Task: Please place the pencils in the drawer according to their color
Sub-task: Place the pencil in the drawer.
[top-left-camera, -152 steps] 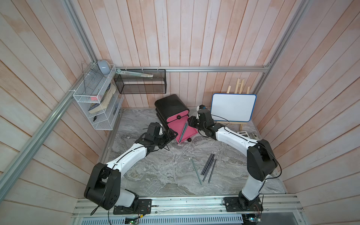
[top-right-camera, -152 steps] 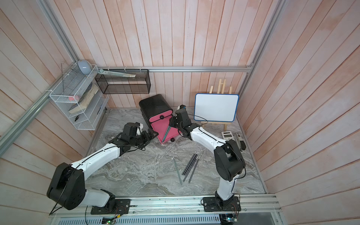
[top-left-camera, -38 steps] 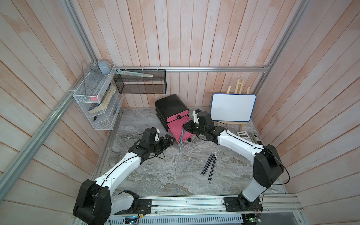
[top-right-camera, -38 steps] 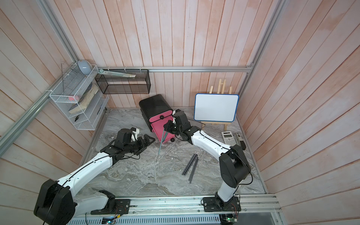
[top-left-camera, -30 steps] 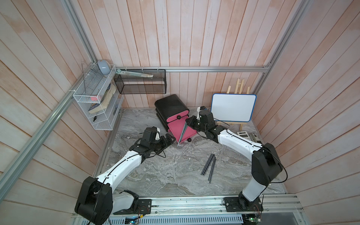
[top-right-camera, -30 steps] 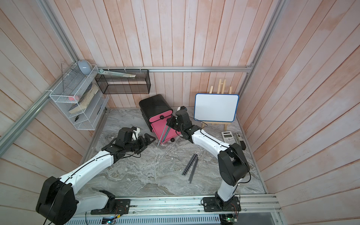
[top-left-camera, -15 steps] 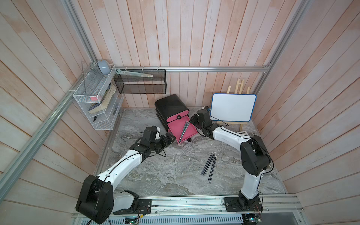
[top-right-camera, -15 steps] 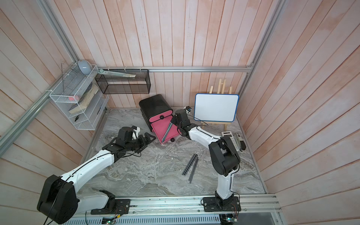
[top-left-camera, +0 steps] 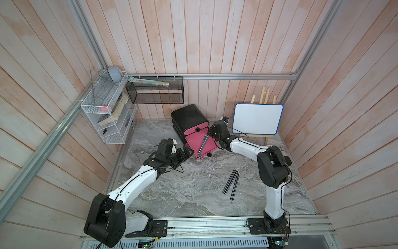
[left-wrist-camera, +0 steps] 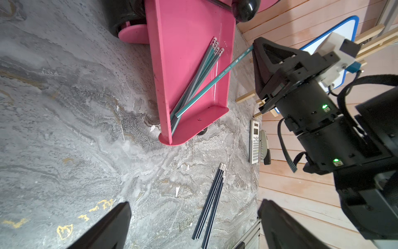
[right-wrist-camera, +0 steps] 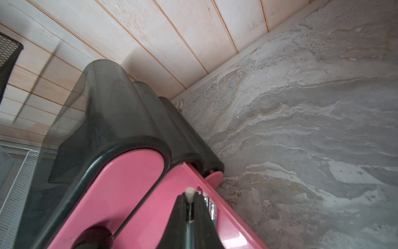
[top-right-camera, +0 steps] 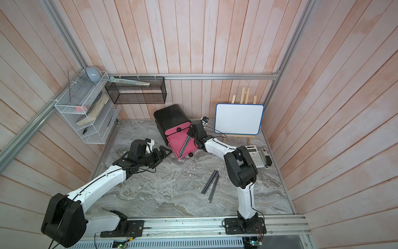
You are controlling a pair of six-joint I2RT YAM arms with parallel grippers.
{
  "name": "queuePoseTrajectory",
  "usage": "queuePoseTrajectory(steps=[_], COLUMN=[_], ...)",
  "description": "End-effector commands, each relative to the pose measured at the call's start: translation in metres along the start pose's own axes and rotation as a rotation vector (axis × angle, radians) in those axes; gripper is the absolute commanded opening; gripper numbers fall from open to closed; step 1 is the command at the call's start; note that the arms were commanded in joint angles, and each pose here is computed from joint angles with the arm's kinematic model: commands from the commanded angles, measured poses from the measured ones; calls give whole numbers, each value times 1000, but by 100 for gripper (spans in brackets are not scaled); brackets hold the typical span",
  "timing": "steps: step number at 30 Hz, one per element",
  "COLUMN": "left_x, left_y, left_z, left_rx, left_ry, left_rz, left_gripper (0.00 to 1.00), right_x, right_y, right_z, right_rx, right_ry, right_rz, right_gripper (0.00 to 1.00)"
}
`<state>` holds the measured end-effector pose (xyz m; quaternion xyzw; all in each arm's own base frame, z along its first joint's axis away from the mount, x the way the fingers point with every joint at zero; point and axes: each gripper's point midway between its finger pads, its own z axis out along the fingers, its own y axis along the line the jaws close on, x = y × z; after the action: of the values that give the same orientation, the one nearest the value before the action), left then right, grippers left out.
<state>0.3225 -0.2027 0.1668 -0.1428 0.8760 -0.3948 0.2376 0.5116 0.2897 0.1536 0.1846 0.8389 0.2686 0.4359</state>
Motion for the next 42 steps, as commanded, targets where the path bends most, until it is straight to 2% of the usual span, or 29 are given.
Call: queuePoseTrajectory(steps=[1, 8, 12, 15, 24, 34, 42], left_x=[-11, -13, -15, -17, -35, -99, -156], left_y=[-11, -13, -14, -15, -22, -19, -3], left_z=[0, 1, 0, -1, -8, -23, -15], left_rx=[29, 33, 33, 32, 17, -86, -205], left_ry=[-30, -32, -37, -44, -80, -183, -236], left_rz=[17, 12, 13, 17, 40, 97, 122], left_gripper=[100, 100, 99, 100, 99, 99, 99], right_x=[12, 37, 36, 29, 10, 32, 70], right_y=[14, 24, 30, 37, 51, -11, -66], right_z=[4, 8, 1, -10, -61, -110, -138], right_rx=[-35, -79, -102, -131, -226, -319, -331], right_ry=[27, 104, 117, 110, 98, 207, 285], right_rz=[-40, -62, -62, -61, -41, 146, 212], right_gripper=[0, 2, 27, 32, 35, 45, 47])
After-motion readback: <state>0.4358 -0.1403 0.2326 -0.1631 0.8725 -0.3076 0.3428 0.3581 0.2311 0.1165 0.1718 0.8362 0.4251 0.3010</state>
